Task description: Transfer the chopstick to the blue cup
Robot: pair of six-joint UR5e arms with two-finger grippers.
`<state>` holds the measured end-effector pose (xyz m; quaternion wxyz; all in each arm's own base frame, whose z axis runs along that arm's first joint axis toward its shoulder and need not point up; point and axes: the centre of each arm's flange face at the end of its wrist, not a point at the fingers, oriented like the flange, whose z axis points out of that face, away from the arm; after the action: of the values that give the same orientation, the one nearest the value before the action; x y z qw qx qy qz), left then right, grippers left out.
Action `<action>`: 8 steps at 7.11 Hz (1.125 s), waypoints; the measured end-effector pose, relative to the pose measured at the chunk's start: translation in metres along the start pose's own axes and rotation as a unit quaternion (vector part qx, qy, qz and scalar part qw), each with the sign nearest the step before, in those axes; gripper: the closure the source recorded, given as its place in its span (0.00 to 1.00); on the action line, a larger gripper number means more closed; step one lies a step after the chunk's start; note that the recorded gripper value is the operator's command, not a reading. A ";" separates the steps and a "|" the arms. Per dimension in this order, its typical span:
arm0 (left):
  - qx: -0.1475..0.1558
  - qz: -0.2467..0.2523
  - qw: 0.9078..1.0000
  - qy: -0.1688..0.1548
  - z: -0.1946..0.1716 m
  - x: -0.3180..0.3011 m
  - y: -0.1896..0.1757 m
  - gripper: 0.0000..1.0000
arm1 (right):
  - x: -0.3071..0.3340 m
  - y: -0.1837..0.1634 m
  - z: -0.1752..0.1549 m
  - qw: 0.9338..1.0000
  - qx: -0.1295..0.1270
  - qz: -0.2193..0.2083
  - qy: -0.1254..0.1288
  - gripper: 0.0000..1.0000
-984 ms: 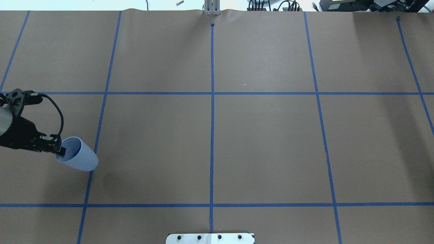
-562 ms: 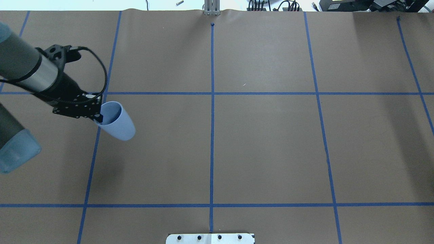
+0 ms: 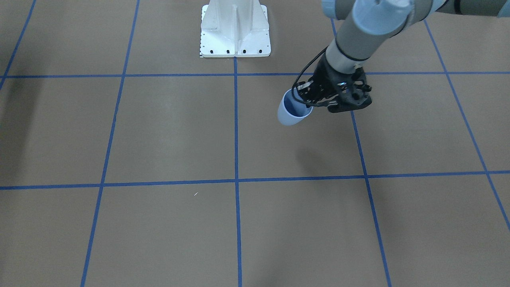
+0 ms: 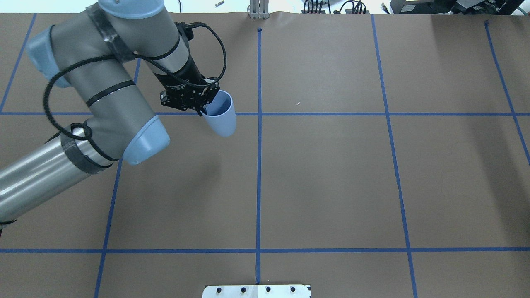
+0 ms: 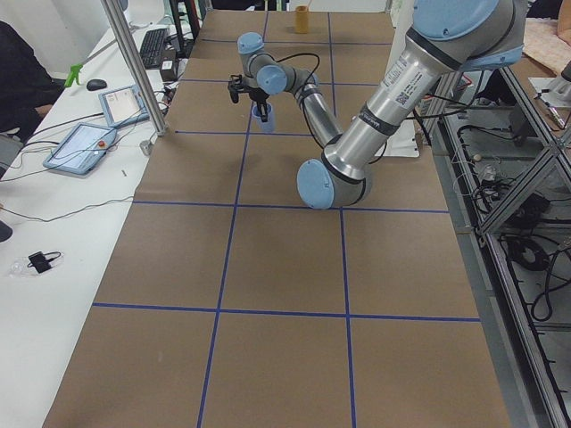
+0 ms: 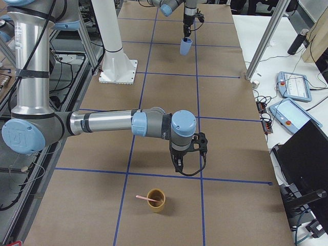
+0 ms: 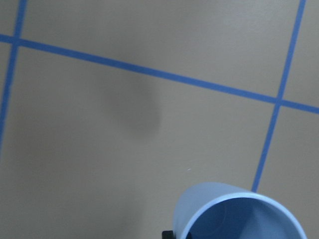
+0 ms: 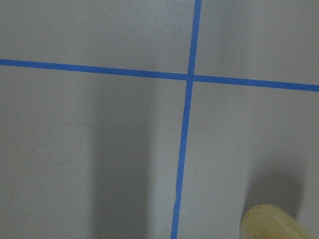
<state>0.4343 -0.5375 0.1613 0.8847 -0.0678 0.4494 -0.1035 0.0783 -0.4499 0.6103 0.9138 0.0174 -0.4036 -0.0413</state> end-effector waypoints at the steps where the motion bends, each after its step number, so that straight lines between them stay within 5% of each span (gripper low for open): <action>1: 0.007 -0.009 1.000 0.002 0.016 0.023 -0.012 1.00 | -0.001 0.001 0.000 1.000 0.001 -0.001 0.000 0.00; 4: 0.030 0.000 0.999 -0.017 0.071 0.061 -0.006 1.00 | -0.003 0.001 -0.002 1.000 0.002 -0.001 -0.001 0.00; 7: 0.030 0.010 0.999 -0.012 0.088 0.069 -0.004 1.00 | -0.004 0.001 -0.003 1.000 0.003 -0.002 -0.001 0.00; 8: 0.029 0.011 0.999 -0.012 0.090 0.071 -0.003 0.86 | -0.004 0.000 -0.003 1.000 0.003 -0.002 -0.001 0.00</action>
<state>0.5475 -0.5553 0.1590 0.8926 -0.0379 0.4366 -0.1057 0.0781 -0.4492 0.6055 0.9135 0.0212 -0.4042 -0.0413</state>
